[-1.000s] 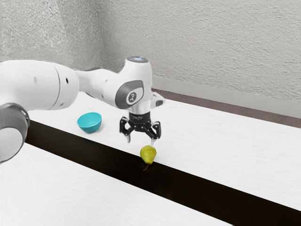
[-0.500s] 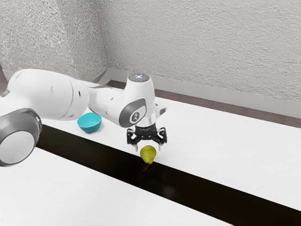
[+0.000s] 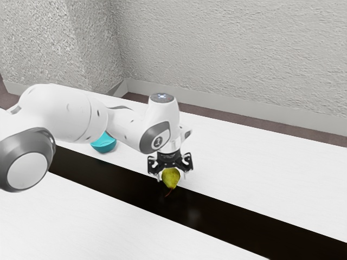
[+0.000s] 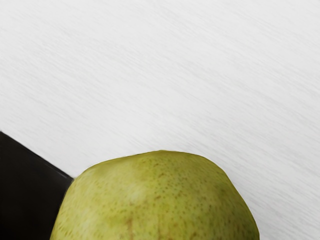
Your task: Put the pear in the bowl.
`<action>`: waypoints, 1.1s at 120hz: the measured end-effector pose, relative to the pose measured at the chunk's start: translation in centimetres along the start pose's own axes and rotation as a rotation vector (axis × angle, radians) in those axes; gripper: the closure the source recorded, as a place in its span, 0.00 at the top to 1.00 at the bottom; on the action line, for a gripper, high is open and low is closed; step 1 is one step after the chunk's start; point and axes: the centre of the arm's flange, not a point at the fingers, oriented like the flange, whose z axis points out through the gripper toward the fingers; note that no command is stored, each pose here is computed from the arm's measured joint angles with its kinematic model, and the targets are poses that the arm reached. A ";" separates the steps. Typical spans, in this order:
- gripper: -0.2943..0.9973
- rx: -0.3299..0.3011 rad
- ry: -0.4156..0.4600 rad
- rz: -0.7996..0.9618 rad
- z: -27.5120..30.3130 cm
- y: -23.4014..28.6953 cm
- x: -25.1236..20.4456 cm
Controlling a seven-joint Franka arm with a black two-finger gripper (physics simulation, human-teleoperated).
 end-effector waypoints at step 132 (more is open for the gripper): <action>0.54 -0.081 0.071 -0.315 -6.0 -12.7 12.3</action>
